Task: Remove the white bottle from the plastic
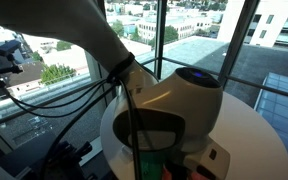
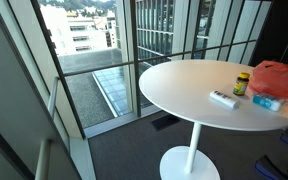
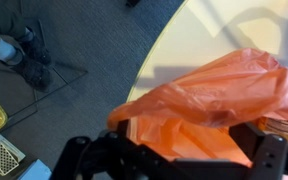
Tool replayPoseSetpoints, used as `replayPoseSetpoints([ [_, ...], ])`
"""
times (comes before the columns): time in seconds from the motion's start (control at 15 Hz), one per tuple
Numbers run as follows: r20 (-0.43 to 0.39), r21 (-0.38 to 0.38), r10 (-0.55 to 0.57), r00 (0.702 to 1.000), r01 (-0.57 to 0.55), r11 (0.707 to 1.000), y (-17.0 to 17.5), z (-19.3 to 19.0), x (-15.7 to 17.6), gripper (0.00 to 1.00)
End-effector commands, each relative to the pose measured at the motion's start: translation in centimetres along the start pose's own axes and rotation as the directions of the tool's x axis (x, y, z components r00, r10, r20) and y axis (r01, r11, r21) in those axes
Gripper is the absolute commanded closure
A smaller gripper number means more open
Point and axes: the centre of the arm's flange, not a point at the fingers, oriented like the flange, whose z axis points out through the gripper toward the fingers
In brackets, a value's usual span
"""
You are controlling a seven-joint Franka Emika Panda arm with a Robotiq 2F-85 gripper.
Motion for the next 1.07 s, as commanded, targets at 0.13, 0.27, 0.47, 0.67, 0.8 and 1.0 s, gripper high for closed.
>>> replayPoseSetpoints([
  [0.13,-0.013,0.004,0.016,1.0,-0.016,1.0,-0.2,-0.5,1.0,0.0],
  [0.27,-0.013,0.002,0.01,1.0,-0.01,1.0,-1.3,-0.3,1.2,0.0],
  [0.47,-0.012,-0.002,-0.003,1.0,0.003,1.0,-3.2,0.0,1.6,0.0],
  [0.67,-0.012,-0.005,-0.004,1.0,0.004,1.0,-5.3,0.3,2.3,0.0],
  [0.8,-0.014,-0.004,-0.002,1.0,0.002,1.0,-6.5,0.5,2.8,0.0],
  [1.0,-0.019,0.004,0.006,1.0,-0.006,1.0,-8.2,1.0,3.8,0.0],
])
